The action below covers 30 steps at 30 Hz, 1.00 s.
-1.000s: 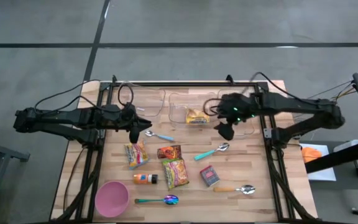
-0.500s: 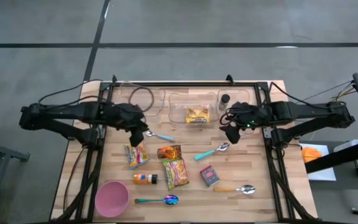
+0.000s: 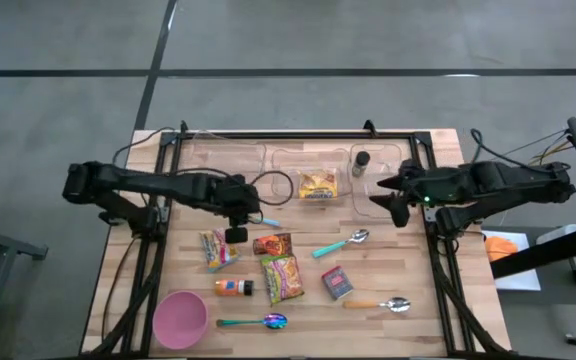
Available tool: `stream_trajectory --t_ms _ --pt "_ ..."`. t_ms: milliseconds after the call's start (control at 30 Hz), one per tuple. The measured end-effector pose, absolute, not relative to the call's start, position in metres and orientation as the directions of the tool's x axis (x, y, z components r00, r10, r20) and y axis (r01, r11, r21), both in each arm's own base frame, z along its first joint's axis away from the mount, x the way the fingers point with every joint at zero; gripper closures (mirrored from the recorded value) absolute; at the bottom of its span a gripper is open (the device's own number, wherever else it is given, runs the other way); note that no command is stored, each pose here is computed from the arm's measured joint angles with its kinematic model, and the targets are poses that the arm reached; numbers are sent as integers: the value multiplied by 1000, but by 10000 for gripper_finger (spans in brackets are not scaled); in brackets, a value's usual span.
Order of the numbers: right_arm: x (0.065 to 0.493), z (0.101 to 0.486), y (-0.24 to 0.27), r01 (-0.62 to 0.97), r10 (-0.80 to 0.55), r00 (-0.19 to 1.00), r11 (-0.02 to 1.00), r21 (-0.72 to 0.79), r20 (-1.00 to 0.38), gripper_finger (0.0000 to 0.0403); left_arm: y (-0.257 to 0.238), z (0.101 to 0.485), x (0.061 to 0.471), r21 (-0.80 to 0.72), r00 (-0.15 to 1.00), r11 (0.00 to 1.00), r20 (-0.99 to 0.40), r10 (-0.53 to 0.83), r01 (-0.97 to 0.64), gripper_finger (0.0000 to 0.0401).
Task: Pick & Place Food Item
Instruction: Put the left blue spoon into the left transparent bin
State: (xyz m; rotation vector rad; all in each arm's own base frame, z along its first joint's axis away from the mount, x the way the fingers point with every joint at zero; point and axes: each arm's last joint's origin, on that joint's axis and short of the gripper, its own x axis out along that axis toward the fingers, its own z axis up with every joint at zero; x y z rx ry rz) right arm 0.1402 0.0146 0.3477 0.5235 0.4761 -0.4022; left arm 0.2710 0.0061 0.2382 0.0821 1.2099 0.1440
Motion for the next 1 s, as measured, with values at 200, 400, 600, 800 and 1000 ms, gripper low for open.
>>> stream_trajectory --t_ms 200,400,600,800,1000 --pt "126 343 14 472 -245 829 789 394 -503 125 6 218 282 153 272 988 -950 155 -26 237" --pt "120 341 13 457 -244 836 805 378 -492 125 7 203 288 168 225 986 -960 165 -9 160" --pt "115 343 11 464 -265 838 806 368 -476 125 7 189 296 173 202 985 -965 165 20 133" --pt "112 343 11 462 -265 842 804 374 -469 125 6 177 301 173 181 985 -969 166 24 132" --pt "112 343 11 465 -266 839 805 369 -475 125 7 166 306 179 162 982 -972 168 54 132"
